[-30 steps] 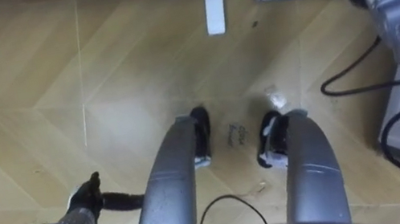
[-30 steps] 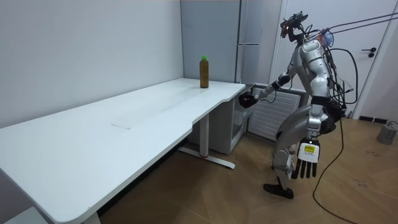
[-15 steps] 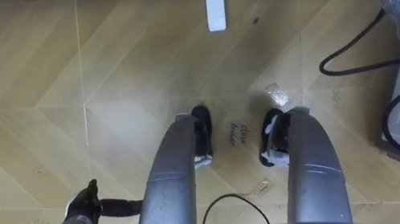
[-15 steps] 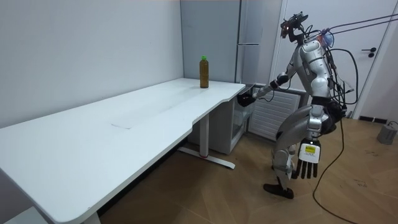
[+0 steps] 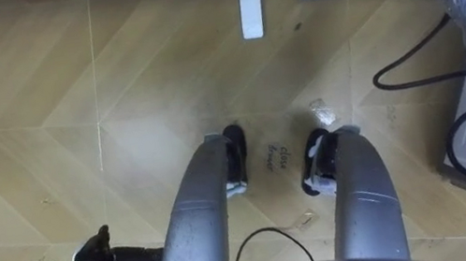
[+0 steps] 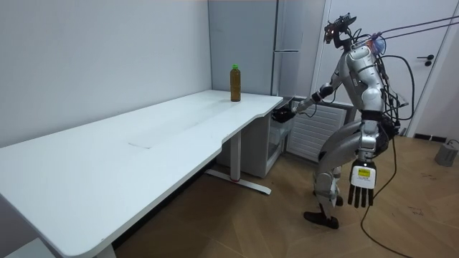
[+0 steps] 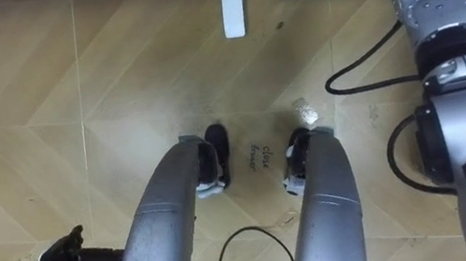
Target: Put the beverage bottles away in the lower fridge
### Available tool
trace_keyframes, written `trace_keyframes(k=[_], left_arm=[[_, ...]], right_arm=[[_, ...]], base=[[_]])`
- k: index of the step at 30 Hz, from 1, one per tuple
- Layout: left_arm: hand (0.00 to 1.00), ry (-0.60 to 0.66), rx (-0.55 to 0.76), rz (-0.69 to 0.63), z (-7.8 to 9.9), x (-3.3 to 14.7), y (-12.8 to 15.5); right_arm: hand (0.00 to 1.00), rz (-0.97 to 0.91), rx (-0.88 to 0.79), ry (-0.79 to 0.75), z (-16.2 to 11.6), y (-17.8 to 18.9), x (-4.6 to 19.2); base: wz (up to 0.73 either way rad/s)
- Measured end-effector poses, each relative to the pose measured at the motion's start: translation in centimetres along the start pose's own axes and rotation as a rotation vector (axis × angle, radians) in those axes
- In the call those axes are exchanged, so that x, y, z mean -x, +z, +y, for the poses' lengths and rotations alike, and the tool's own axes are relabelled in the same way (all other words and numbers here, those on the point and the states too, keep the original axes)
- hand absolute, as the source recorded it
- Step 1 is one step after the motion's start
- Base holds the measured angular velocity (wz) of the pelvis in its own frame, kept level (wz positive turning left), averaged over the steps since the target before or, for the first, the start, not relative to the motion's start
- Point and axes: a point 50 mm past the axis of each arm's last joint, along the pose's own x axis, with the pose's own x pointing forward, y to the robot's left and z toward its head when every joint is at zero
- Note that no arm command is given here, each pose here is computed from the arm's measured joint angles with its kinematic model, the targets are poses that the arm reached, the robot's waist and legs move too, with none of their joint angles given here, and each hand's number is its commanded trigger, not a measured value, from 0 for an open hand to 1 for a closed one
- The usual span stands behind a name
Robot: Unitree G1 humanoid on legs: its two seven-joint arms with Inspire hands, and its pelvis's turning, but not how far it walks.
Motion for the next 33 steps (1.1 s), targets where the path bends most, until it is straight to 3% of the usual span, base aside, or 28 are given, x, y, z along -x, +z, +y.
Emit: trace_keyframes(k=[18, 33], left_arm=[[0.0, -0.032, -0.033, 0.006, -0.8, 0.2, -0.3], [0.0, -0.034, -0.04, -0.024, -0.6, 0.4, -0.1]], right_arm=[[0.0, 0.007, 0.014, -0.012, -0.8, 0.2, 0.2], [0.0, 0.031, 0.107, -0.105, -3.3, -0.2, 0.6]], base=[[0.0], [-0.01]])
